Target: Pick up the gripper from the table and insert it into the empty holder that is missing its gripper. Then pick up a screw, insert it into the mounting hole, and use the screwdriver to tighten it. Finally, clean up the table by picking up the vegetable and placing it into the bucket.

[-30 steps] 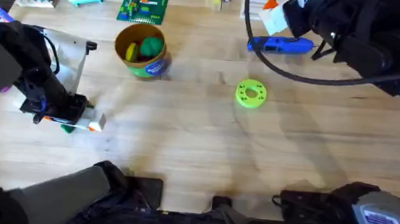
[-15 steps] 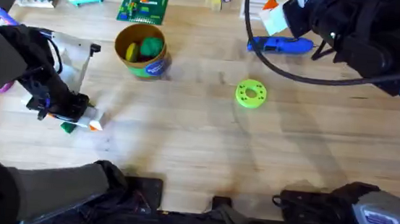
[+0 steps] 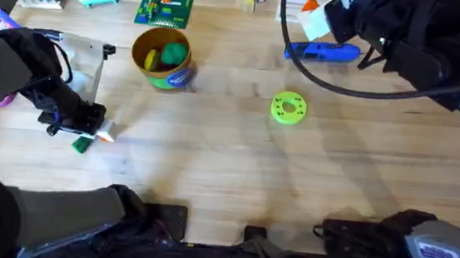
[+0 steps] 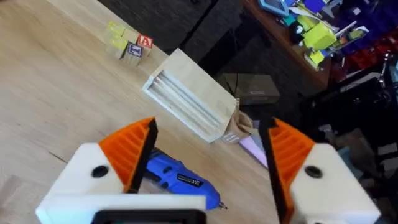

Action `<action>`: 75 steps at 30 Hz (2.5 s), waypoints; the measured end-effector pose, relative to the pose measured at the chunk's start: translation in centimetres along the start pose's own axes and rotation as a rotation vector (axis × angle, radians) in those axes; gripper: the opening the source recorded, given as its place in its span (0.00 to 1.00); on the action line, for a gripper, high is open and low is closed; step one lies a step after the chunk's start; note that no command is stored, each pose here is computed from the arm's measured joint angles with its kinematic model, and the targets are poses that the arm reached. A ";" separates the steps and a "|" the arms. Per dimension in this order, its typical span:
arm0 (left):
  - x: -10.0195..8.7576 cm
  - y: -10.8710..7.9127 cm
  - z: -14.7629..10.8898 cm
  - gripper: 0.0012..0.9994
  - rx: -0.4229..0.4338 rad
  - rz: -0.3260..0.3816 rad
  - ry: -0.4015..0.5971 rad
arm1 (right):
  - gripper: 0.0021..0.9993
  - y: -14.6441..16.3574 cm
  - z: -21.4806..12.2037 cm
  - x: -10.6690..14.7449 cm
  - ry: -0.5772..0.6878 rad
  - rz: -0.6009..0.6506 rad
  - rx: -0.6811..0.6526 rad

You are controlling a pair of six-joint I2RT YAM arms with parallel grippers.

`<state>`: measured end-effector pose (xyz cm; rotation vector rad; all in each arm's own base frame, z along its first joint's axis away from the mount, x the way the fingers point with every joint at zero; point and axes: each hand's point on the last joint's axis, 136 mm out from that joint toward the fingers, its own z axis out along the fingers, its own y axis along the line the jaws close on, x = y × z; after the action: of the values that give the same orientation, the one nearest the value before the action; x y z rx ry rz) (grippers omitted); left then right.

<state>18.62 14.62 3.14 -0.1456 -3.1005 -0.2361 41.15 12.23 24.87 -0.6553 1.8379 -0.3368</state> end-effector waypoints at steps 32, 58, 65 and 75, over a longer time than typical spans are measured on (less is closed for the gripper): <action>-13.7 0.3 -18.1 0.02 -0.105 -0.014 -0.764 | 0.99 0.1 0.0 -0.1 -0.002 -0.002 -0.003; -19.6 -8.3 -14.9 0.36 0.115 -0.164 -0.706 | 0.99 0.1 0.0 -0.1 -0.002 -0.002 -0.003; -19.0 -9.1 -14.6 0.99 0.153 -0.159 -0.677 | 0.99 0.1 0.0 -0.1 -0.002 0.000 -0.003; -15.5 -11.7 -20.0 0.99 0.161 -0.018 -0.694 | 0.99 0.3 -4.6 -0.5 0.009 0.149 -0.051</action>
<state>33.41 -1.36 20.57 -0.2397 -3.7887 0.0922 36.91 12.41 26.70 -0.5484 1.8968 -0.1950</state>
